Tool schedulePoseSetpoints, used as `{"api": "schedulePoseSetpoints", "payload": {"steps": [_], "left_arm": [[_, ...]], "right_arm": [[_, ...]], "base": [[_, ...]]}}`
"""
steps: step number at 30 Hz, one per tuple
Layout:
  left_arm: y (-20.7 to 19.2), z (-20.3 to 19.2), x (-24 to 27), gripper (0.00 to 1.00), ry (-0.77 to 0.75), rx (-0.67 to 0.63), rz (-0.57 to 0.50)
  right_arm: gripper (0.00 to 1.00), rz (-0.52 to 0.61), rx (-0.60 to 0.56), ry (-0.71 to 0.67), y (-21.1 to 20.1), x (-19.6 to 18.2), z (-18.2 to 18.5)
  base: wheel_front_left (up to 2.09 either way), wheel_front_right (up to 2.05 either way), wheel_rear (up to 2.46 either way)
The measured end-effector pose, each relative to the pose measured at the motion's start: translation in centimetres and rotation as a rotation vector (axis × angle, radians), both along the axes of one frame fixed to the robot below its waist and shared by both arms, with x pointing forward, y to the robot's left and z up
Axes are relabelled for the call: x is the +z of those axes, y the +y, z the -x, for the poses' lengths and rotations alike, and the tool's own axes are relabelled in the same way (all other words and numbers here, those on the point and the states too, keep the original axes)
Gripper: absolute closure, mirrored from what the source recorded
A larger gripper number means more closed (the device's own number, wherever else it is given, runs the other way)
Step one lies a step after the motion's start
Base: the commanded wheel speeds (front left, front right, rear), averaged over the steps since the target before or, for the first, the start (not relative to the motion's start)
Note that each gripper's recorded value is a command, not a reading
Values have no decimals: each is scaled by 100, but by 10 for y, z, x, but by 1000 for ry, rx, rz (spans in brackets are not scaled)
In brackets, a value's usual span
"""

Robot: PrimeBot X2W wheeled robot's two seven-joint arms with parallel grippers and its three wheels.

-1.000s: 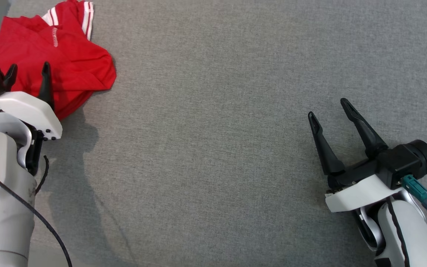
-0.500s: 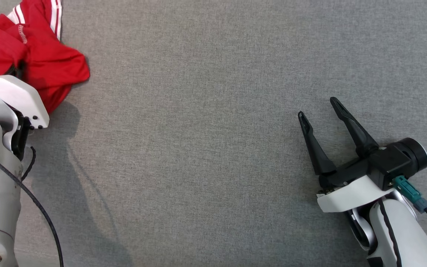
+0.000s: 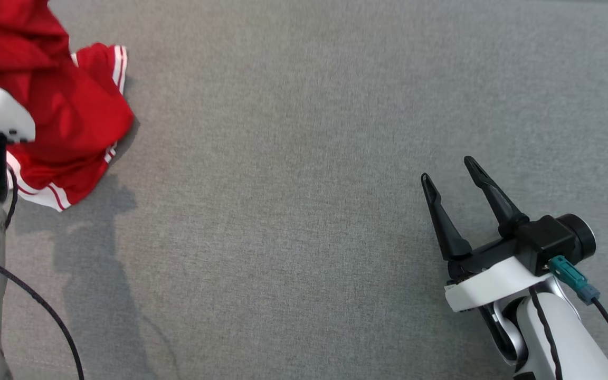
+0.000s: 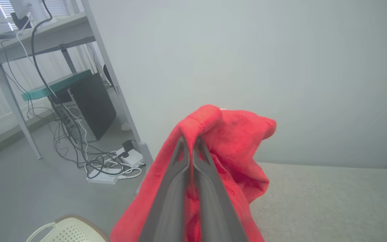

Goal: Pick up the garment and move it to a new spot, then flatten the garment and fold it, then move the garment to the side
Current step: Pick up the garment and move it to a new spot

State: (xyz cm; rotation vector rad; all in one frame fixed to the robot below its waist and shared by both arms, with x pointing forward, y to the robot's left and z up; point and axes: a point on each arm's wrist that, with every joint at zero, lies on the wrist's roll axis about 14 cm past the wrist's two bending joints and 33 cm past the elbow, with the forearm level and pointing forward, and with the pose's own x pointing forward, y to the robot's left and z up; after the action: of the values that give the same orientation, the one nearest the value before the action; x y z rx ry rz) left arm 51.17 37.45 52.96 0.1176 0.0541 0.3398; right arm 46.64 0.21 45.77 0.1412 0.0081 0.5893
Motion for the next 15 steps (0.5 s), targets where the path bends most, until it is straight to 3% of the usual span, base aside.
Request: {"api": "schedulePoseSetpoints", "payload": {"steps": [7, 15], "left_arm": [[-66, -15, 109, 100, -326, -175, -19], [-180, -29, 148, 100, -470, -407, 108]], "right_arm": [[0, -17, -71, -78, -20, 39, 3], [0, -16, -204, -132, -67, 62, 5]], "base": [[0, 0, 0], [0, 0, 0]]}}
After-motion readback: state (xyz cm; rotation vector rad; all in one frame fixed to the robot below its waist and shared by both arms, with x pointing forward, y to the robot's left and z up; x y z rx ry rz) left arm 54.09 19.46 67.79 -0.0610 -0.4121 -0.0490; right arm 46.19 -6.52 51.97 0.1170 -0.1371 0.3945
